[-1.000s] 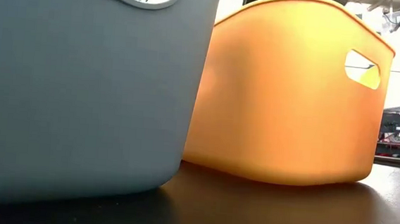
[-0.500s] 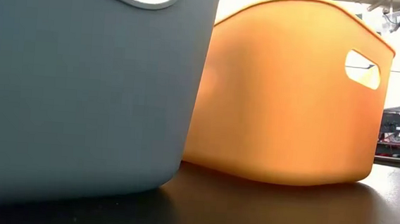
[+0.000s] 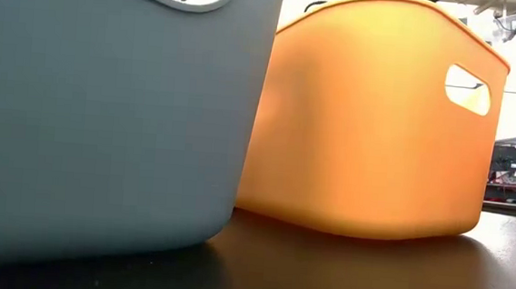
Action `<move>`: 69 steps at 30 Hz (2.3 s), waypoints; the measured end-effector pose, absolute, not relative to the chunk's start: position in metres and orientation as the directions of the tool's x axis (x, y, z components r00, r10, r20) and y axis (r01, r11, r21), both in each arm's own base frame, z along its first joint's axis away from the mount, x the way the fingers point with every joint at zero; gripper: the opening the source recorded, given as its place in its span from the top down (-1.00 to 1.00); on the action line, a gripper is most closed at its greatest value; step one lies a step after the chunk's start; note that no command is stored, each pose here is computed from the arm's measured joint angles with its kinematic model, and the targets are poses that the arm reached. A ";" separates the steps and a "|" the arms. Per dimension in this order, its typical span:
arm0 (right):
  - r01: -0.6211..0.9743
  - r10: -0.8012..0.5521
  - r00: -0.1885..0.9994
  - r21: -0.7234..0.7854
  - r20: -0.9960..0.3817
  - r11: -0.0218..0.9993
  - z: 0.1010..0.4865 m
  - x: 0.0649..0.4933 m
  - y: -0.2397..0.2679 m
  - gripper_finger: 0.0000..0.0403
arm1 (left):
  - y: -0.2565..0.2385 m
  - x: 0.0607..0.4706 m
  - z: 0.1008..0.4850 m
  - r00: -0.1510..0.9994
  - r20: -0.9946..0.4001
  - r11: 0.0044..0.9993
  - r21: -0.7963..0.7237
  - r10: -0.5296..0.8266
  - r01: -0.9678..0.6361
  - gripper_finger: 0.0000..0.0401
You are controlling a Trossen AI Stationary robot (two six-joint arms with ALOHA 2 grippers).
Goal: Sort candy
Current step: Move the blue bin to the middle left
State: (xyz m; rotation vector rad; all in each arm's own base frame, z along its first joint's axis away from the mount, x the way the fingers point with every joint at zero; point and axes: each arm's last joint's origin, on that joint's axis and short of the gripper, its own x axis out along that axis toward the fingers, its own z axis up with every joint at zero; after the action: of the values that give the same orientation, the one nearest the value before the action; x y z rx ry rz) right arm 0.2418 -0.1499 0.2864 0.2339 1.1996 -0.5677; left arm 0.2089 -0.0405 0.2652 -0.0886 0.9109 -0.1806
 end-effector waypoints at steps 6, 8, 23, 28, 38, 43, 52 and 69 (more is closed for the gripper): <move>0.583 -0.242 0.192 -0.087 -0.951 0.807 0.277 0.233 -0.168 -0.42 | -0.059 0.216 0.263 0.600 -0.751 0.959 -0.169 -0.276 0.229 -0.20; 0.617 -0.207 0.149 -0.073 -0.967 0.784 0.270 0.227 -0.176 -0.42 | -0.060 0.220 0.260 0.598 -0.751 0.959 -0.189 -0.279 0.210 -0.20; 0.589 -0.225 0.176 -0.081 -0.958 0.804 0.262 0.238 -0.182 -0.42 | -0.072 0.246 0.227 0.494 -0.808 0.943 -0.322 -0.320 0.084 -0.20; 0.574 -0.229 0.183 -0.085 -0.956 0.814 0.262 0.240 -0.182 -0.42 | -0.066 0.244 0.239 0.482 -0.822 0.948 -0.313 -0.303 0.062 -0.20; 0.568 -0.235 0.192 -0.088 -0.953 0.818 0.262 0.241 -0.182 -0.42 | -0.071 0.240 0.267 0.576 -0.743 0.927 -0.368 -0.342 0.075 -0.20; 0.561 -0.241 0.201 -0.090 -0.950 0.823 0.263 0.243 -0.182 -0.42 | -0.074 0.247 0.254 0.528 -0.779 0.923 -0.384 -0.338 0.025 -0.20; 0.562 -0.246 0.208 -0.090 -0.947 0.822 0.263 0.243 -0.182 -0.42 | -0.076 0.251 0.253 0.537 -0.768 0.915 -0.403 -0.350 0.020 -0.20; 0.563 -0.252 0.215 -0.091 -0.943 0.821 0.263 0.244 -0.182 -0.42 | -0.066 0.261 0.216 0.377 -0.902 0.931 -0.303 -0.210 -0.205 0.20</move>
State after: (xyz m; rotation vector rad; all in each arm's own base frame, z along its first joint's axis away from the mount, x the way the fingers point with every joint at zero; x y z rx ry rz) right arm 0.2441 -0.1824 0.2632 0.2979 1.2315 -0.5767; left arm 0.2609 -0.0657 0.2157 -0.3975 1.1935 -0.0036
